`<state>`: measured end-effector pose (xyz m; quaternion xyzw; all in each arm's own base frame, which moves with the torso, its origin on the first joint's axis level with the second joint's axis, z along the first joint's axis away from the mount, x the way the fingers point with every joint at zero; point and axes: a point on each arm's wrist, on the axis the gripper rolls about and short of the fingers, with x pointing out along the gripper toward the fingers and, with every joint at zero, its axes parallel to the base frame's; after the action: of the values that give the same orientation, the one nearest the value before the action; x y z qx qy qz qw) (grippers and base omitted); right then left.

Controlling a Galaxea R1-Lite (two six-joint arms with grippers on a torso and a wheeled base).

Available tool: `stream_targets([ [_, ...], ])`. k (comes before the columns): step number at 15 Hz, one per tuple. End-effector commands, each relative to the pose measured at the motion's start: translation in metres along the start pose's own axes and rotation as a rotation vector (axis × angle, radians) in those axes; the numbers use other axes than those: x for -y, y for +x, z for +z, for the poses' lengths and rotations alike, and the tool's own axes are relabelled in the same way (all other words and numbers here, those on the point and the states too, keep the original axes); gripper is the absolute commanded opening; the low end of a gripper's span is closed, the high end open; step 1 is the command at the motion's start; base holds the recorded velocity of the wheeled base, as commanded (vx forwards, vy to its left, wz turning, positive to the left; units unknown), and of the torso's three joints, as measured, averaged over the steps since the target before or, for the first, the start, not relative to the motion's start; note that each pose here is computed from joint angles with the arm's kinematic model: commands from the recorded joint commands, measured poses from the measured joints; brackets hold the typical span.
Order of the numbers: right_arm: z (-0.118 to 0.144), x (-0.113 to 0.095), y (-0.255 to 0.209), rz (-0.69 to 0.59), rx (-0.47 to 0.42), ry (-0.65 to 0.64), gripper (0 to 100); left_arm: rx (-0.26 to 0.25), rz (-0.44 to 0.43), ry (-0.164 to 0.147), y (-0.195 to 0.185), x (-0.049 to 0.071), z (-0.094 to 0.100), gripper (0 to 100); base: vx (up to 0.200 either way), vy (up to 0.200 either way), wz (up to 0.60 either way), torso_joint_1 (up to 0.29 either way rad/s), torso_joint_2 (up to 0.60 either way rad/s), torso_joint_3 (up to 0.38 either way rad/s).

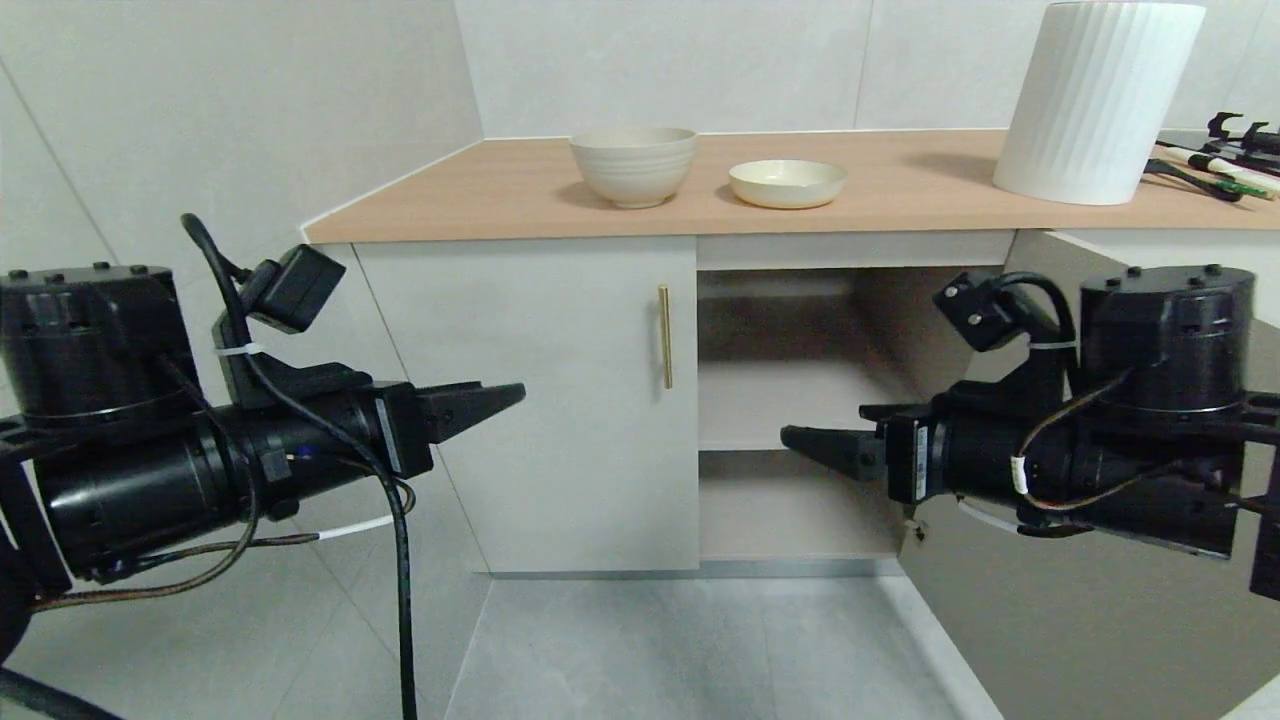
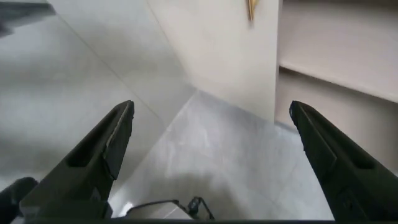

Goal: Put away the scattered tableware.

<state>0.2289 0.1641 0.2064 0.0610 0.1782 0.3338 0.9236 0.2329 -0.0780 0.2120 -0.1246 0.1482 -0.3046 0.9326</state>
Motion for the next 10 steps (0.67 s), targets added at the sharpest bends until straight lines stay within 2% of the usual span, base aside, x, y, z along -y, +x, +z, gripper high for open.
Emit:
stream_targets([
  [1, 0.002, 0.002, 0.012, -0.015, -0.045, 0.009, 100, 0.029, 0.031, 0.006, -0.005, -0.004, 0.006, 100, 0.0, 0.0, 0.0, 0.0, 0.0, 0.0],
  [2, 0.005, 0.001, 0.011, -0.02, -0.058, 0.014, 100, 0.036, 0.039, 0.023, -0.003, -0.006, 0.008, 100, 0.0, 0.0, 0.0, 0.0, 0.0, 0.0],
  [5, 0.013, 0.0, 0.008, -0.076, -0.036, 0.018, 100, 0.056, 0.046, 0.029, -0.007, -0.006, 0.013, 100, 0.0, 0.0, 0.0, 0.0, 0.0, 0.0],
  [10, 0.006, 0.001, 0.01, -0.076, -0.062, 0.018, 100, 0.076, 0.051, 0.035, -0.01, -0.005, 0.016, 100, 0.0, 0.0, 0.0, 0.0, 0.0, 0.0],
])
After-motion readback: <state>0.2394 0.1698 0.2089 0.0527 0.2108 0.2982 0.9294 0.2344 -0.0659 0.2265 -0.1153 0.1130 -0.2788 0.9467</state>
